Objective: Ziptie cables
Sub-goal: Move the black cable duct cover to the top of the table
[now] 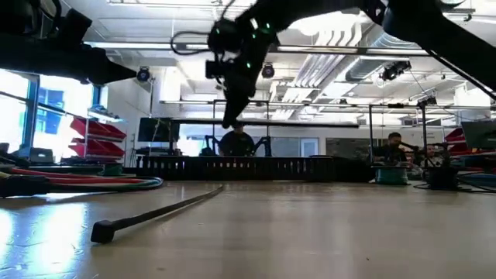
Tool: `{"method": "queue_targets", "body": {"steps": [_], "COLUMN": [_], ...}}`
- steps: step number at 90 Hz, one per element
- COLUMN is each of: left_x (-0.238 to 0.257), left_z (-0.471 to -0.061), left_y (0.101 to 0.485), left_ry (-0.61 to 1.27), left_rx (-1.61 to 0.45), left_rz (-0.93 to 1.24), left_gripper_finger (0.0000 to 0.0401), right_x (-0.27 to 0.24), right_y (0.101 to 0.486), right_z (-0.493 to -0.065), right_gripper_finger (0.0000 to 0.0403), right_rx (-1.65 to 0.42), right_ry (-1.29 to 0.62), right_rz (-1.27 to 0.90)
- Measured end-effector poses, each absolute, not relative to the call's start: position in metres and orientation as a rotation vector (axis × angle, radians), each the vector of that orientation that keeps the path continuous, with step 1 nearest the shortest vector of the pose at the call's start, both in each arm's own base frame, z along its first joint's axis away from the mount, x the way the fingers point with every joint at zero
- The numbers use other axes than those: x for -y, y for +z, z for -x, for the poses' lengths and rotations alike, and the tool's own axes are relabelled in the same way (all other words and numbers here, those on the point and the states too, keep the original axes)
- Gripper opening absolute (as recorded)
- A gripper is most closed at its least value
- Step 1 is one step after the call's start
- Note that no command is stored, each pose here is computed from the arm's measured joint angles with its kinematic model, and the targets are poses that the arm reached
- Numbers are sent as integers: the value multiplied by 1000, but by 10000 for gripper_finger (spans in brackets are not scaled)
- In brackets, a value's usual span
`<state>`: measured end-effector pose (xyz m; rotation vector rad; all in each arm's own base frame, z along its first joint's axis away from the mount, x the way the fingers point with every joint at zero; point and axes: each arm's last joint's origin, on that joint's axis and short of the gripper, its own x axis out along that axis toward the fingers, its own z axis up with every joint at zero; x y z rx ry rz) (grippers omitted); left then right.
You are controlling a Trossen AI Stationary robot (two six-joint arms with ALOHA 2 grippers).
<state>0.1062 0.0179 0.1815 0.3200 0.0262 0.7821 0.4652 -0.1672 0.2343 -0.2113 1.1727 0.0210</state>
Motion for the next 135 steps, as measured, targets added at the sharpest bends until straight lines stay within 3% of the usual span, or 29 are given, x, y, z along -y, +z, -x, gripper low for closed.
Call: {"method": "queue_targets", "body": {"steps": [43,65,90,124,135], "left_x": [-18,-18,-18,-18,-18], "left_z": [-106,-106,-106,-106,-106], "left_y": [180,180,180,179,179], "left_ry": [780,779,778,778,778], "left_rx": [-38,-47,-47,-48,-50], "left_rz": [-325,-329,-329,-330,-331], "left_gripper_finger": [0,0,0,0,0], "right_x": [203,211,211,195,194], "right_y": [183,196,244,201,195], "right_z": [-436,-431,-439,-440,-438], "right_gripper_finger": [224,226,227,227,227], "right_rx": [-1256,-1238,-1141,-1216,-1262], "right_ry": [112,109,62,156,67], "right_rz": [14,-91,-10,-46,-112]}}
